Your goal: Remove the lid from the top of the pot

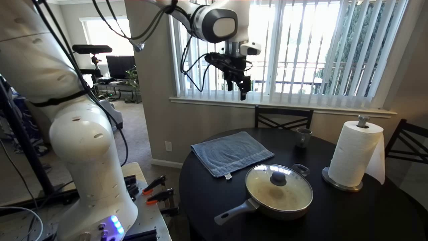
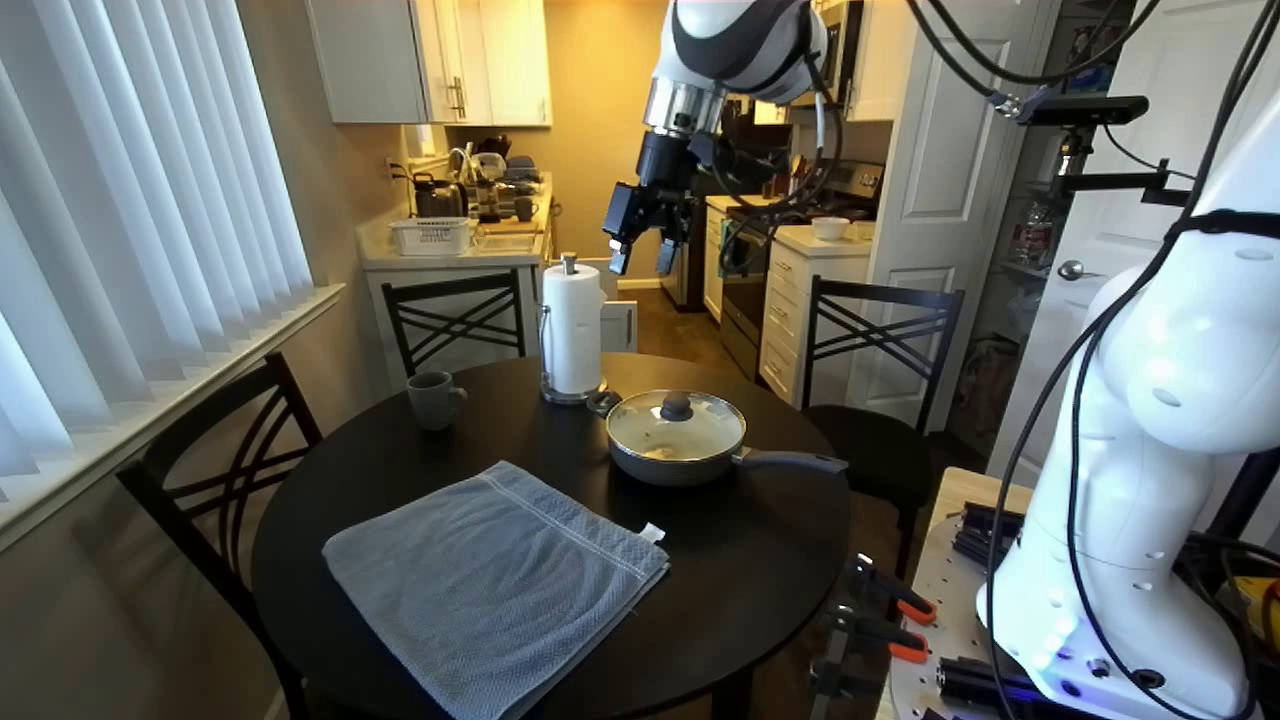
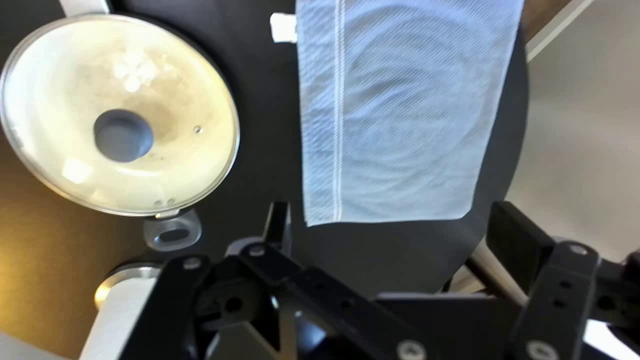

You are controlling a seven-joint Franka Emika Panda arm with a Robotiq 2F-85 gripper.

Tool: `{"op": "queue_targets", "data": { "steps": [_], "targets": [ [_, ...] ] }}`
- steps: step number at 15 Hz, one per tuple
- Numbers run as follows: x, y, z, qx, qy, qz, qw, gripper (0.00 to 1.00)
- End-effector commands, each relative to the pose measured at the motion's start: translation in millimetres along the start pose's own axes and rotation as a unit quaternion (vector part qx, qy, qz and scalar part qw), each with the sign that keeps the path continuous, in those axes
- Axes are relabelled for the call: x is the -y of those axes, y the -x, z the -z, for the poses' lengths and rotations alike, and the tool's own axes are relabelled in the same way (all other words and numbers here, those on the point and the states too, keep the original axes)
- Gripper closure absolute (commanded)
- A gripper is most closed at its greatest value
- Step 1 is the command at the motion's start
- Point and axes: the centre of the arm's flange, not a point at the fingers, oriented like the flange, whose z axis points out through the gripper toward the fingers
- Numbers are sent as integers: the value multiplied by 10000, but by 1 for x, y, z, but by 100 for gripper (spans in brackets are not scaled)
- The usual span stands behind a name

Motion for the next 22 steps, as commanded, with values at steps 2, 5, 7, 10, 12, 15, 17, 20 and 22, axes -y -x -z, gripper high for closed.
{"op": "queue_targets", "data": {
  "steps": [2, 5, 7, 10, 12, 15, 17, 20, 22],
  "targets": [
    [-24, -56, -61, -148, 918, -850, 9920, 0],
    [-45, -59, -108, 283, 1179, -1481, 9815, 0],
    [-66, -50, -134, 550, 933, -1902, 9758, 0],
    [-104, -26, -162, 834, 712, -2543, 9609, 0],
    [-131, -10, -176, 994, 563, -2909, 9499, 0],
    [-130, -15, -176, 1039, 714, -2853, 9501, 0],
    [-134, -14, -176, 1053, 710, -2894, 9487, 0],
    [-132, -14, -177, 1055, 702, -2889, 9489, 0],
    [-144, -23, -183, 1109, 693, -3009, 9446, 0]
  ]
}}
